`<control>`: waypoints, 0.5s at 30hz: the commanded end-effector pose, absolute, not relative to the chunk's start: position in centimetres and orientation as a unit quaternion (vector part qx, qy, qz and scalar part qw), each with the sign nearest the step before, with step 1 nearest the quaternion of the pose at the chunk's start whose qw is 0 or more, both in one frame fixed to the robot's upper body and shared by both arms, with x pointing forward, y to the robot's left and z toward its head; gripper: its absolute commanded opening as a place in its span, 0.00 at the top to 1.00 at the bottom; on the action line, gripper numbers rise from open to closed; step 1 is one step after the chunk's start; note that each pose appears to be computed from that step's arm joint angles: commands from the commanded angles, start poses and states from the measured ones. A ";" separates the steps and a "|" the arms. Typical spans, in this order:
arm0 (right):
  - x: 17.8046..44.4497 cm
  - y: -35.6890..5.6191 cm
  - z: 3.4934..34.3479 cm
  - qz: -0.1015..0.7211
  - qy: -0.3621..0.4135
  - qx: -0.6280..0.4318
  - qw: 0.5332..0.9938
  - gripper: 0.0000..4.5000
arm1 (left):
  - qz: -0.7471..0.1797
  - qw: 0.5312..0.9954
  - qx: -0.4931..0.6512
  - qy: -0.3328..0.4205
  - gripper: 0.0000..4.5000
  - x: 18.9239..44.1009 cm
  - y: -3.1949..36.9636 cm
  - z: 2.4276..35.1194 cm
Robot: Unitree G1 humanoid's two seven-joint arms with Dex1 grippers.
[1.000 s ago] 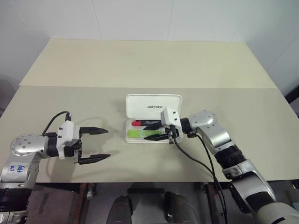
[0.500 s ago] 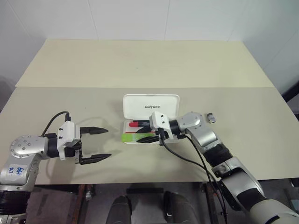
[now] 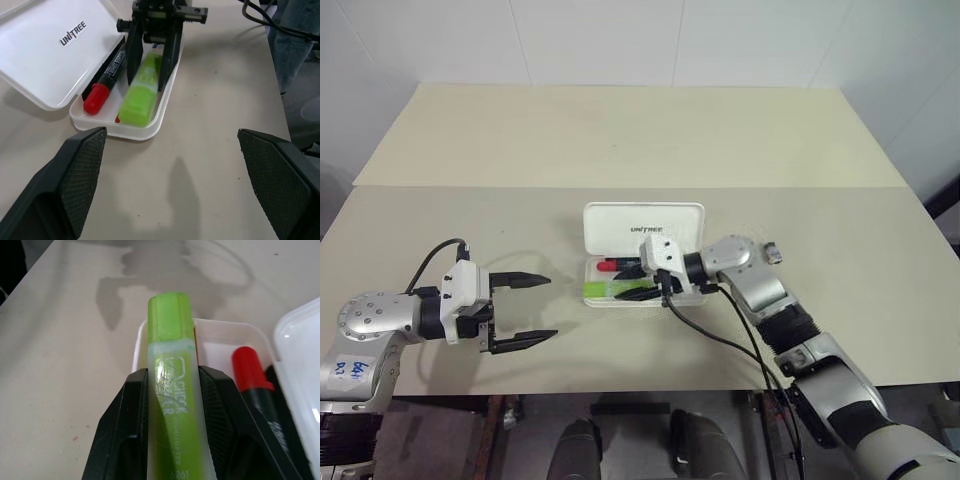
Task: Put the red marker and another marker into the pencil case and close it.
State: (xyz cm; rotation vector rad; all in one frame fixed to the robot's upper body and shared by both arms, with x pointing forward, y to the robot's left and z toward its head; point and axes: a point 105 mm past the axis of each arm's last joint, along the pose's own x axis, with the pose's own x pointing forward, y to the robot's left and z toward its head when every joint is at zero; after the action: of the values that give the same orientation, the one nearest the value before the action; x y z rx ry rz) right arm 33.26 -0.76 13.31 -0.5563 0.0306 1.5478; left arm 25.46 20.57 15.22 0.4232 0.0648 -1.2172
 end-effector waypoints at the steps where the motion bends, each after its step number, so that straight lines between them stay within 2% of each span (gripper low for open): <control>1: 33.0 -0.8 15.2 0.688 -0.016 -0.250 0.682 0.76 | -0.569 0.795 0.210 0.015 0.00 25.3 20.5 16.2; 15: 32.7 -1.5 13.4 0.685 0.017 -0.241 0.687 0.76 | -0.576 0.790 0.210 0.012 0.00 25.6 20.2 16.3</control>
State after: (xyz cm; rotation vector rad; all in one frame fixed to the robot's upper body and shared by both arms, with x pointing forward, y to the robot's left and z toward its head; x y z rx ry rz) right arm 33.07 -1.86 12.95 -0.5479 0.0708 1.5233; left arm 25.69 20.34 15.72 0.4363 0.0476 -1.2302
